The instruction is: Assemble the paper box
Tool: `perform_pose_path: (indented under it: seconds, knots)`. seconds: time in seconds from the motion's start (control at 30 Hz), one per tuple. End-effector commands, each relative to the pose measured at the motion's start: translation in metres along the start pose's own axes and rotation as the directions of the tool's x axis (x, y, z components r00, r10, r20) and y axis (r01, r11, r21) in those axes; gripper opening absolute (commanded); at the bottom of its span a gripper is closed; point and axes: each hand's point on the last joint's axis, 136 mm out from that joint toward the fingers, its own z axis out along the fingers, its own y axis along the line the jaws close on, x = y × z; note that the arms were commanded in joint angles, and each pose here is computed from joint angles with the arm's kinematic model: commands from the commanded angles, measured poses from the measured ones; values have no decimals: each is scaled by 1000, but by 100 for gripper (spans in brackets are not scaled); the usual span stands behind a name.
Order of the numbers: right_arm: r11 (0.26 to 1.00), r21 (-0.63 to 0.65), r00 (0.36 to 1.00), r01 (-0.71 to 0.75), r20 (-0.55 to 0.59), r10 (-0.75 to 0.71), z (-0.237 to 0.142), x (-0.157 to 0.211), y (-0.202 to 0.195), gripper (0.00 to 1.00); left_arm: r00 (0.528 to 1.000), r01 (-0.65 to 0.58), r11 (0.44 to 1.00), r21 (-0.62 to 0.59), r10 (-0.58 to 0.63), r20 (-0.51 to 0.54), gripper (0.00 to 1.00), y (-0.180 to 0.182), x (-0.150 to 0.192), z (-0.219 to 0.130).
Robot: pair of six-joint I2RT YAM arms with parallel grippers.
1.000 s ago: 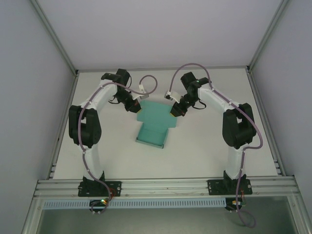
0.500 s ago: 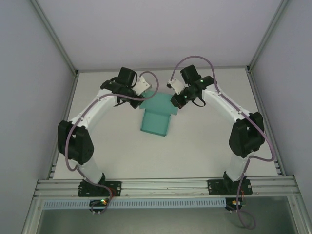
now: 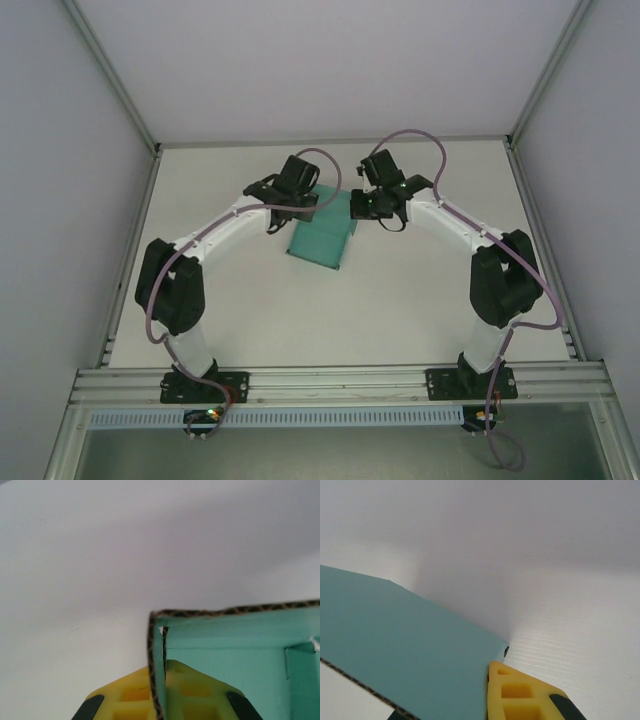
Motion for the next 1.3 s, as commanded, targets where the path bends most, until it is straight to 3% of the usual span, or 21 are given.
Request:
perform_pose_path:
  seconds: [0.0, 0.2, 0.47, 0.57, 0.87, 1.07, 1.27]
  knots:
    - [989, -82, 975, -126, 172, 138, -15, -42, 23, 0, 990, 136, 989, 66, -138, 31, 0, -23, 1, 1]
    - [979, -85, 951, -188, 233, 203, -15, -47, 25, 0, 991, 127, 991, 41, -128, 30, 0, -24, 14, 5]
    - [985, -20, 946, -172, 277, 170, -10, -30, 29, 0, 981, 183, 980, 77, -187, 45, 0, -30, 31, 9]
    - [987, -3, 933, -164, 323, 156, -14, -28, 31, 0, 987, 147, 986, 80, -151, 55, 0, -38, 37, 6]
    - [998, 66, 860, -3, 509, -31, -33, 3, 37, 0, 992, 66, 995, 71, -73, 103, 0, -53, 75, 4]
    - [995, 69, 846, 68, 526, -94, -28, 32, 32, 0, 993, 50, 993, 103, -60, 103, 1, -67, 100, 2]
    - [980, 84, 815, 182, 545, -198, -19, 70, 30, 0, 996, 64, 996, 67, -68, 62, 3, -57, 133, 0]
